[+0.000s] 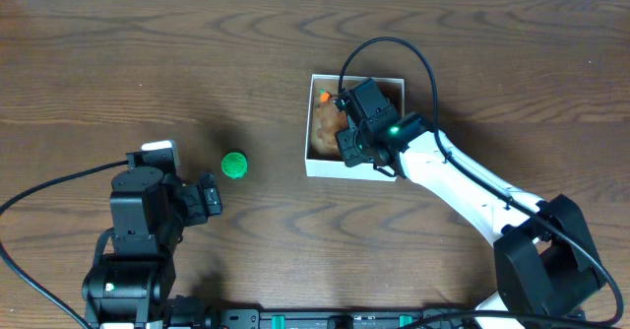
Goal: Pack container
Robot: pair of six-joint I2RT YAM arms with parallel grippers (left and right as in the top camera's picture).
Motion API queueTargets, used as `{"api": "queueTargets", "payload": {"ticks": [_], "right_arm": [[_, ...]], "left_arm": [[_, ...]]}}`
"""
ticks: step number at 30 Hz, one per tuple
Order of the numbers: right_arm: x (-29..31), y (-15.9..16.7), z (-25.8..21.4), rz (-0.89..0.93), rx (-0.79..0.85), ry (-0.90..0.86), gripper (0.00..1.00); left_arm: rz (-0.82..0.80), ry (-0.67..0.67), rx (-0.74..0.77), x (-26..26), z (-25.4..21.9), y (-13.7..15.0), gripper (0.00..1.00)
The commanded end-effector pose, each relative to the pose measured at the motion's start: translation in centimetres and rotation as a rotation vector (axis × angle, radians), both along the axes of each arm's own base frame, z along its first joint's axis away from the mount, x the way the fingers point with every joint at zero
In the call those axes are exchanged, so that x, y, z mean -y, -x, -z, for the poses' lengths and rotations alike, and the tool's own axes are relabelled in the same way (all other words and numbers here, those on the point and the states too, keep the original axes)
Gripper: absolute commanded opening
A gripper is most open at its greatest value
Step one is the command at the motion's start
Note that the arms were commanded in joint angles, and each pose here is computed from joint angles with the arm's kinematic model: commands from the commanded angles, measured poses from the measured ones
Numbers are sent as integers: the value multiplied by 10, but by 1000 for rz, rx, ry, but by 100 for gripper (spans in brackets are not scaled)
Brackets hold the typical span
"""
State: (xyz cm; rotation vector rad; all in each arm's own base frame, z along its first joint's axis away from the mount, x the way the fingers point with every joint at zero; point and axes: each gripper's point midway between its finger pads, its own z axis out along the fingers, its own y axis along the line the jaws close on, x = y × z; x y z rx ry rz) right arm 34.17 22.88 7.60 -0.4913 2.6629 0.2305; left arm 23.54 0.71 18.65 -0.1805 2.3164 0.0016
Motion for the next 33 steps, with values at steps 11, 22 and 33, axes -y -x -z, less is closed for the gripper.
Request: {"api": "queueTargets", "payload": {"ticks": [11, 22, 33], "right_arm": [[47, -37, -153, 201, 366, -93, 69], [222, 0, -103, 760, 11, -41, 99], [285, 33, -64, 855, -110, 52, 99]], "left_arm": [[-5, 12, 18, 0, -7, -2, 98], [21, 37, 30, 6, -10, -4, 98], [-273, 58, -59, -42, -22, -22, 98]]}}
